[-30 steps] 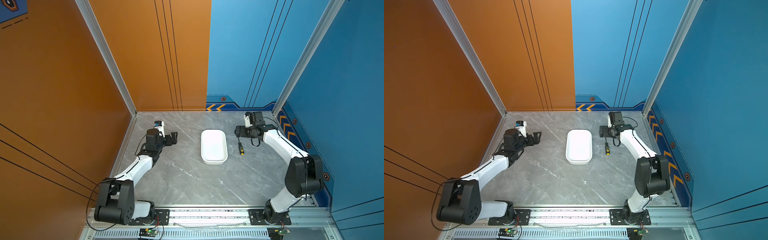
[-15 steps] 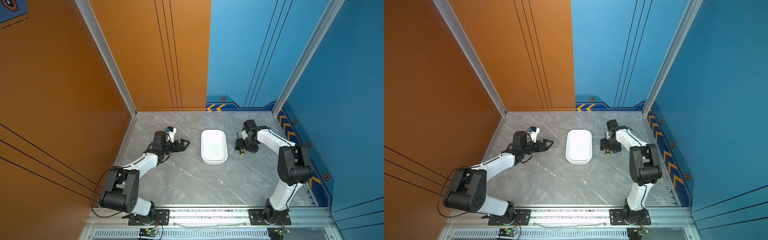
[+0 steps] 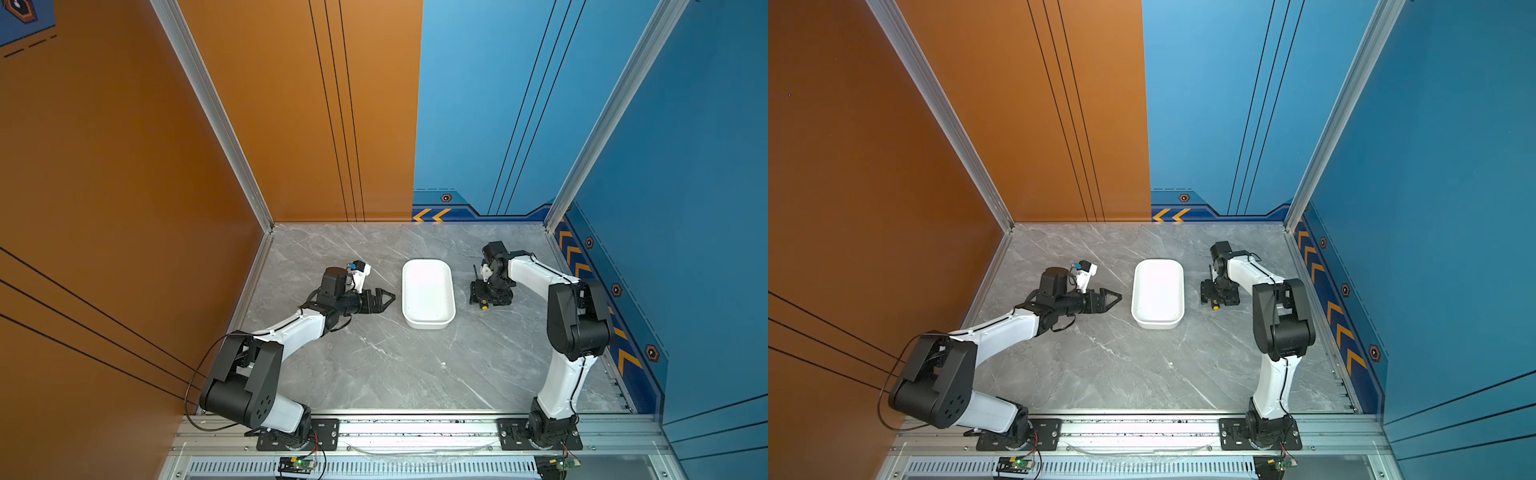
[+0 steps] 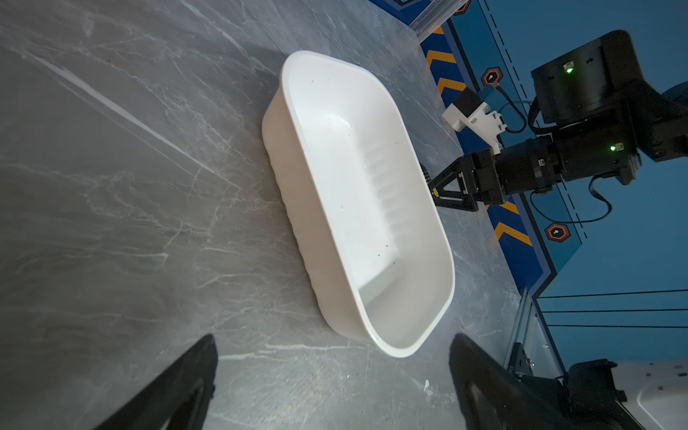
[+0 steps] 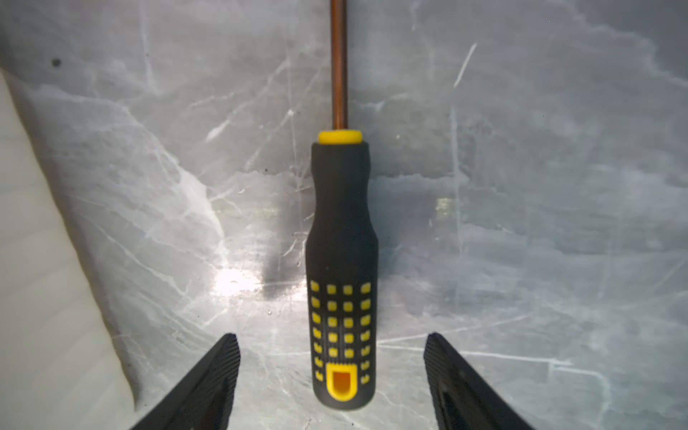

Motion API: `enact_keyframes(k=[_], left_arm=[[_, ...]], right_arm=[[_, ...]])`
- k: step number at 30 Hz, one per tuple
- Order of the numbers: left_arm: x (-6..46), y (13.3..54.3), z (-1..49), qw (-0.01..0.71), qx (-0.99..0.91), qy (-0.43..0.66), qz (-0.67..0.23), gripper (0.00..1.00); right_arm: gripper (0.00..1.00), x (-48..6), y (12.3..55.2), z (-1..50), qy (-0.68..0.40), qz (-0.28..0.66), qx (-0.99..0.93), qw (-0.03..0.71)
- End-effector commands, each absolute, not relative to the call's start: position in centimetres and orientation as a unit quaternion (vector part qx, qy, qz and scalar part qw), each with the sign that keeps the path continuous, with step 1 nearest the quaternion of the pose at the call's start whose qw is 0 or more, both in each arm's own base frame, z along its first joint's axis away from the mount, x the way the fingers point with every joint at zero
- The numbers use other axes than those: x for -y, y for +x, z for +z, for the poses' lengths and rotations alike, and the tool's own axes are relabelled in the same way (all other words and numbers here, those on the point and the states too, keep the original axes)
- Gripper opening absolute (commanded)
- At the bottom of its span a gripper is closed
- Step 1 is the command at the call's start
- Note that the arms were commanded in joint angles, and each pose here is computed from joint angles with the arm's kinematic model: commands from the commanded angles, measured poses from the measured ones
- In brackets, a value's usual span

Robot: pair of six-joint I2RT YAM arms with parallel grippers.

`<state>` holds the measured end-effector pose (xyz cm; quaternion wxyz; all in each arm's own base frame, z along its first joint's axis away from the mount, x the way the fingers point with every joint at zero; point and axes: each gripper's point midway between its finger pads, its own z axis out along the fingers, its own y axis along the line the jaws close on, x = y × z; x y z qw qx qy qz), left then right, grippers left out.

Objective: Put the screwdriver in the bin
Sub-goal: Pick up the screwdriver from the middle-right of the table.

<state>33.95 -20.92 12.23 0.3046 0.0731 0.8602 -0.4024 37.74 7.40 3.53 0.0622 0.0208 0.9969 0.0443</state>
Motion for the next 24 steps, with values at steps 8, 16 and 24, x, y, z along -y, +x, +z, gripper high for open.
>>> enact_keyframes(k=[8, 16, 24], left_arm=[[21.1, 33.8, 10.4, 0.279, -0.874, 0.053, -0.394, 0.98], [20.9, 33.5, 10.1, 0.273, -0.880, 0.053, -0.385, 0.98], [20.7, 33.4, 9.7, 0.266, -0.885, 0.054, -0.378, 0.98]], right_arm=[[0.71, -6.7, 38.7, 3.2, 0.013, -0.001, -0.999, 0.041], [0.65, -6.4, 38.7, 2.8, 0.004, -0.017, -0.999, 0.029], [0.56, -6.6, 38.6, 1.9, 0.001, -0.024, -1.000, 0.019]])
